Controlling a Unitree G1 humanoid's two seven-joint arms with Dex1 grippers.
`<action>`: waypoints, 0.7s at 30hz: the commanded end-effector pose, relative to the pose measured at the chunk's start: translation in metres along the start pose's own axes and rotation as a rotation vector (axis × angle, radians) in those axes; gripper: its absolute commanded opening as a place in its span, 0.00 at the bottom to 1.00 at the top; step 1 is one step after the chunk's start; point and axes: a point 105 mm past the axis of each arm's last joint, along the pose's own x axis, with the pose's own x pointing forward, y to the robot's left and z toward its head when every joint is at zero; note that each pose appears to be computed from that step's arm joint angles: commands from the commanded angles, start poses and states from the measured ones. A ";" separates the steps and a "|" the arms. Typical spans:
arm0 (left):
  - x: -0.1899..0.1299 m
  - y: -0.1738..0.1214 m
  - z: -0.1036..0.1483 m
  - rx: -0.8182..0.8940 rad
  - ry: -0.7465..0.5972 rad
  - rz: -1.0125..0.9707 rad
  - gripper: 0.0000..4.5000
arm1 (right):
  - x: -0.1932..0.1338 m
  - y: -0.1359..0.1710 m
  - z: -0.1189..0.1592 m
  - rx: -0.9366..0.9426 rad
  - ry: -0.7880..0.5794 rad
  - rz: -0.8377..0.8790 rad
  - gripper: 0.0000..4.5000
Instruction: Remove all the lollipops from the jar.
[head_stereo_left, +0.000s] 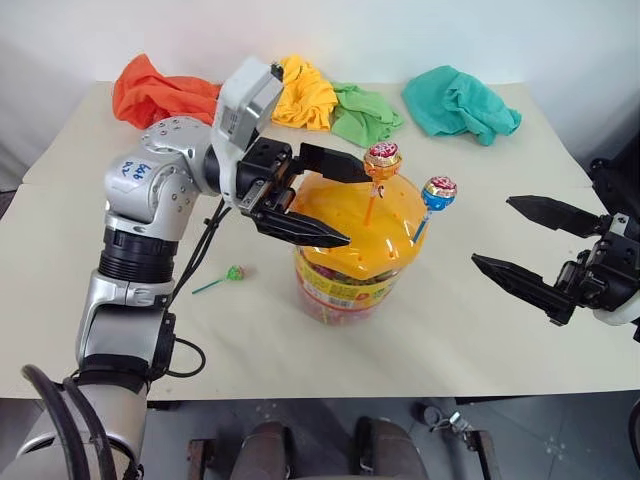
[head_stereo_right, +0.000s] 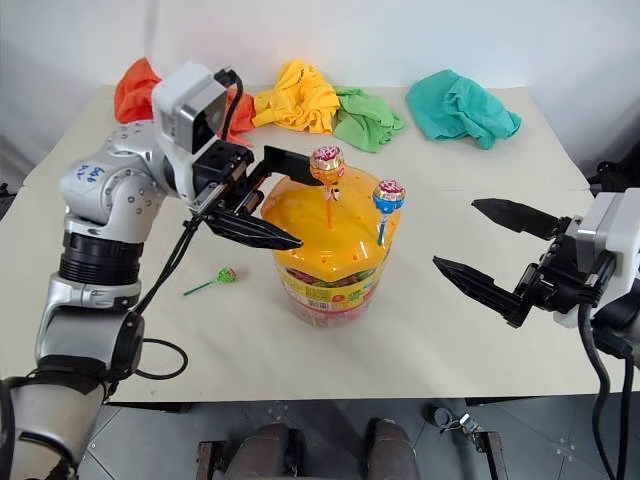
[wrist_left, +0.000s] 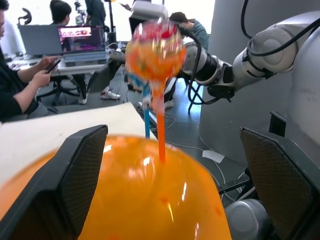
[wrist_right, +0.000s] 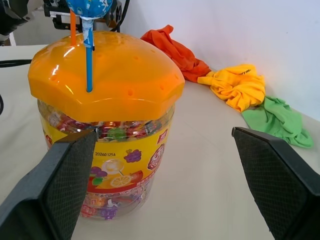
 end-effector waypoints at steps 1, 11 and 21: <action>0.002 0.002 0.009 0.036 -0.005 0.001 1.00 | 0.001 0.005 0.007 -0.027 -0.032 -0.005 1.00; 0.010 0.010 0.010 0.033 -0.009 0.020 1.00 | -0.001 0.004 0.003 -0.018 -0.036 -0.023 1.00; 0.015 0.014 0.018 0.043 -0.025 0.029 0.36 | 0.000 0.004 0.003 -0.023 -0.041 -0.031 1.00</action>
